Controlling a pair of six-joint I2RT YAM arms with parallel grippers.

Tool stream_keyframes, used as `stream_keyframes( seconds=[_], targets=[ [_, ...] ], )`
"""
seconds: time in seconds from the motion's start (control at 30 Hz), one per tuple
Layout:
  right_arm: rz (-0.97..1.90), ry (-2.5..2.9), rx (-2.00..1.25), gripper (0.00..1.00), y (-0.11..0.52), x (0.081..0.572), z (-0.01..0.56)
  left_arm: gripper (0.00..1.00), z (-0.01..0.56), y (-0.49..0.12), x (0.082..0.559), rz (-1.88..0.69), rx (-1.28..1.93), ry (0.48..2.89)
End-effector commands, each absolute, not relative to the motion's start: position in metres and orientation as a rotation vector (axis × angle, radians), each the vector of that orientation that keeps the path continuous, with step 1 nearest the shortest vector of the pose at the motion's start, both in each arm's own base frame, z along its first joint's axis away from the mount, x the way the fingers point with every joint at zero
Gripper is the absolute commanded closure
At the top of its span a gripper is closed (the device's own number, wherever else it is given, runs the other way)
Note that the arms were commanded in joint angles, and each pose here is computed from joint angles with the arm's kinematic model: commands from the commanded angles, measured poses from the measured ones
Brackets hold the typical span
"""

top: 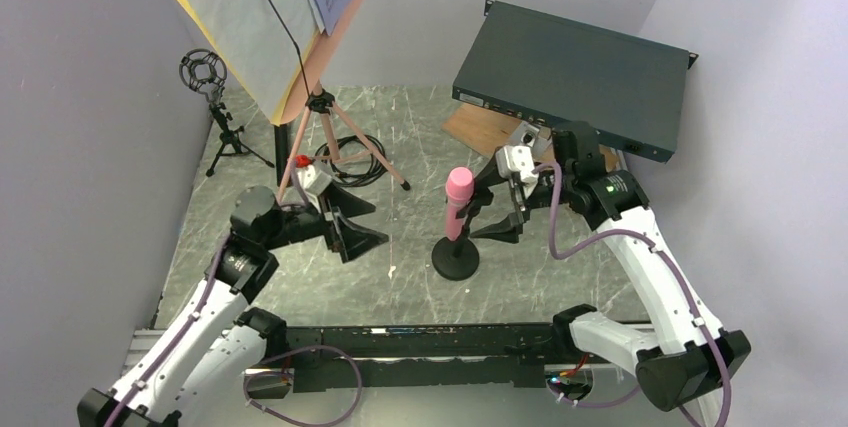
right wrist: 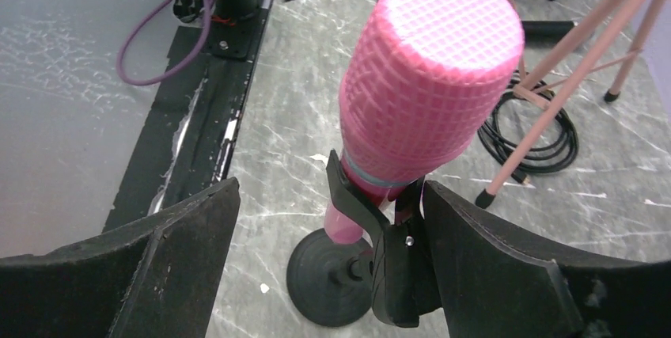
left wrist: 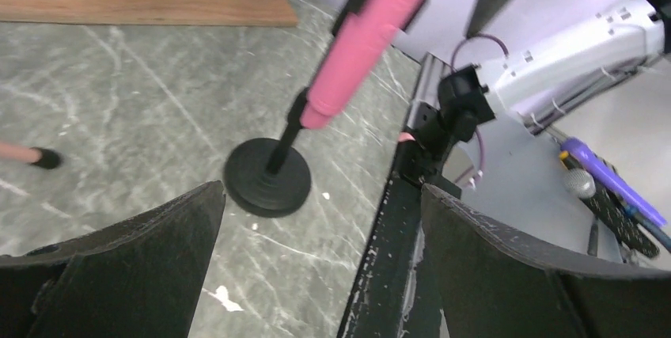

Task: Pack up the instrument practice props
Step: Place the microphone stand with the microphone at the center of the board.

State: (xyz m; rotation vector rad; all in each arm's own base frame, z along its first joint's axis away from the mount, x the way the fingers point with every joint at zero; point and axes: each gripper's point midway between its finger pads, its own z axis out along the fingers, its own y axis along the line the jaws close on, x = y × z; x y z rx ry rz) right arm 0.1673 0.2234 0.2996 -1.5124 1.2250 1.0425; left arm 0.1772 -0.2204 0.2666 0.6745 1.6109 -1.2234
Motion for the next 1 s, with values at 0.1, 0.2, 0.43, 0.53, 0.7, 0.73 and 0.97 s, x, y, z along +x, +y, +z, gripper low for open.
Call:
stream_keyframes(
  seconds=[0.1, 0.2, 0.43, 0.53, 0.7, 0.73, 0.97],
  targets=[
    [1.057, 1.249, -1.427, 0.09, 0.21, 0.178, 0.289, 0.01, 0.279, -0.268, 0.156, -1.179, 0.851, 1.496],
    [1.055, 1.243, -1.402, 0.08, 0.206, 0.18, 0.293, 0.01, 0.273, -0.289, 0.147, -1.155, 0.93, 1.47],
    [1.085, 1.169, -1.395, 0.06, 0.201, 0.167, 0.321, 0.01, 0.266, -0.317, 0.153, -1.098, 1.0, 1.467],
    [1.069, 1.167, -1.383, 0.06, 0.198, 0.168, 0.327, 0.01, 0.268, -0.319, 0.157, -1.077, 1.004, 1.45],
    [1.053, 1.191, -1.355, 0.05, 0.194, 0.174, 0.324, 0.01, 0.271, -0.314, 0.162, -1.023, 0.999, 1.441],
    [1.057, 1.202, -1.347, 0.05, 0.194, 0.176, 0.32, 0.01, 0.271, -0.313, 0.162, -1.014, 0.999, 1.44],
    [1.056, 1.229, -1.336, 0.03, 0.199, 0.193, 0.308, 0.01, 0.281, -0.304, 0.163, -0.976, 0.984, 1.387]
  ],
)
